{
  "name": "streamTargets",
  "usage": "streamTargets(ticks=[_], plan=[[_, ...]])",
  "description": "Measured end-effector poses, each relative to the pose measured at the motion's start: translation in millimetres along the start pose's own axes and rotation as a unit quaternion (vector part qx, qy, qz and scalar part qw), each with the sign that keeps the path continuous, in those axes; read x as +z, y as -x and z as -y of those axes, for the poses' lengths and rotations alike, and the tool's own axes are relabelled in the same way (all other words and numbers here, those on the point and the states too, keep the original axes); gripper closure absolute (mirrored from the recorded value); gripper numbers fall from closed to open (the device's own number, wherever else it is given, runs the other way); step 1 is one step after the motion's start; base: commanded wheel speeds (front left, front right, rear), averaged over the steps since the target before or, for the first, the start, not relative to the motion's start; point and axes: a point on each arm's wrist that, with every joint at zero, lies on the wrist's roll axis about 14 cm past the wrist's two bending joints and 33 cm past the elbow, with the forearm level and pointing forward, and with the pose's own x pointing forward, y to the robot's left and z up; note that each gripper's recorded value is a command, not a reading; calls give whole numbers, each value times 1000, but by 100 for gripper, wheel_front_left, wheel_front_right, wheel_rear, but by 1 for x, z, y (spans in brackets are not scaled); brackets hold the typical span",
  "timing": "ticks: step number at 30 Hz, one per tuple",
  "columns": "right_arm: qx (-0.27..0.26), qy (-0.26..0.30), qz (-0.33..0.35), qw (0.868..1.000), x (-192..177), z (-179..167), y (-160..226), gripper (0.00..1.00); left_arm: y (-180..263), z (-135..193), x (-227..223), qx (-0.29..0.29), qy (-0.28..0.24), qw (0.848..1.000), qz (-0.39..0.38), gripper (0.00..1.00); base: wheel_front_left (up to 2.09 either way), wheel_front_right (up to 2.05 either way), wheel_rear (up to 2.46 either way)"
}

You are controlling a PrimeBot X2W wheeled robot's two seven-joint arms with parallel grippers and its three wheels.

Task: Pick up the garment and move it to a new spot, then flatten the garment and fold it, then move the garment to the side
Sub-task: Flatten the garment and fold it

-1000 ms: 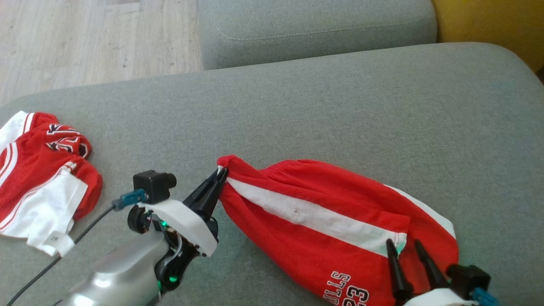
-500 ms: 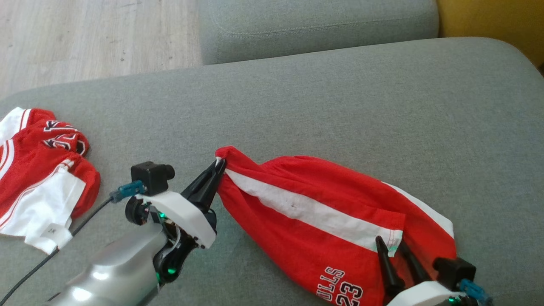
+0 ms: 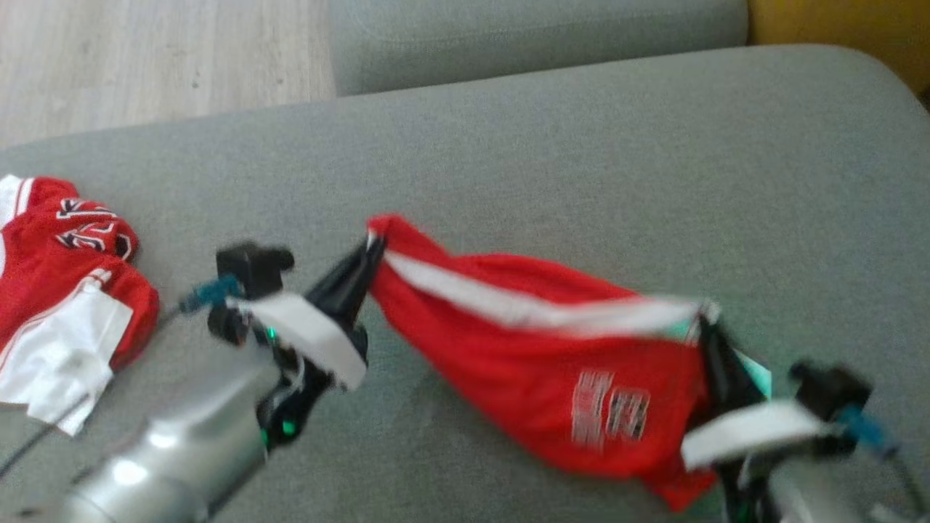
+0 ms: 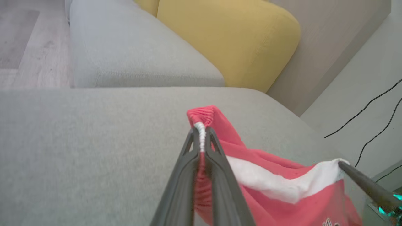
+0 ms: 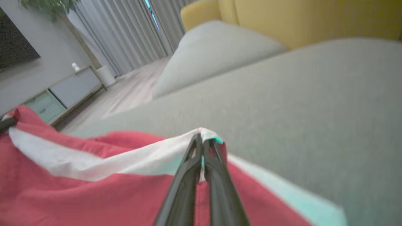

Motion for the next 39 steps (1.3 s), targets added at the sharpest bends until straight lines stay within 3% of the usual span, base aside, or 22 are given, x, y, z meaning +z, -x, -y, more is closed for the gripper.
streamTargets(ticks=[5,6,7,14,18,24,29,34,39], plan=[[26,61,131,989,105,-2,-55,100,-31,-6,76,-14,-44,996,77,100,0,0,0],[26,61,131,989,105,-2,-55,100,-31,-6,76,-14,-44,996,77,100,0,0,0],[33,78,154,984,127,-2,-67,100,-39,-7,97,-16,-54,993,99,100,0,0,0],[65,184,310,931,284,-18,-132,100,-78,0,258,-31,-116,955,272,100,0,0,0],[73,209,350,910,323,-27,-152,100,-87,-7,292,-29,-108,939,324,100,0,0,0],[68,211,308,925,288,-12,-181,100,-109,-39,238,-10,-65,956,285,100,0,0,0],[54,178,218,958,207,16,-192,100,-107,-66,122,14,-35,985,171,100,0,0,0],[19,108,131,985,127,45,-160,100,-72,-60,40,33,27,993,107,100,0,0,0],[17,67,89,994,88,42,-105,100,-26,-30,-16,36,64,995,65,100,0,0,0]])
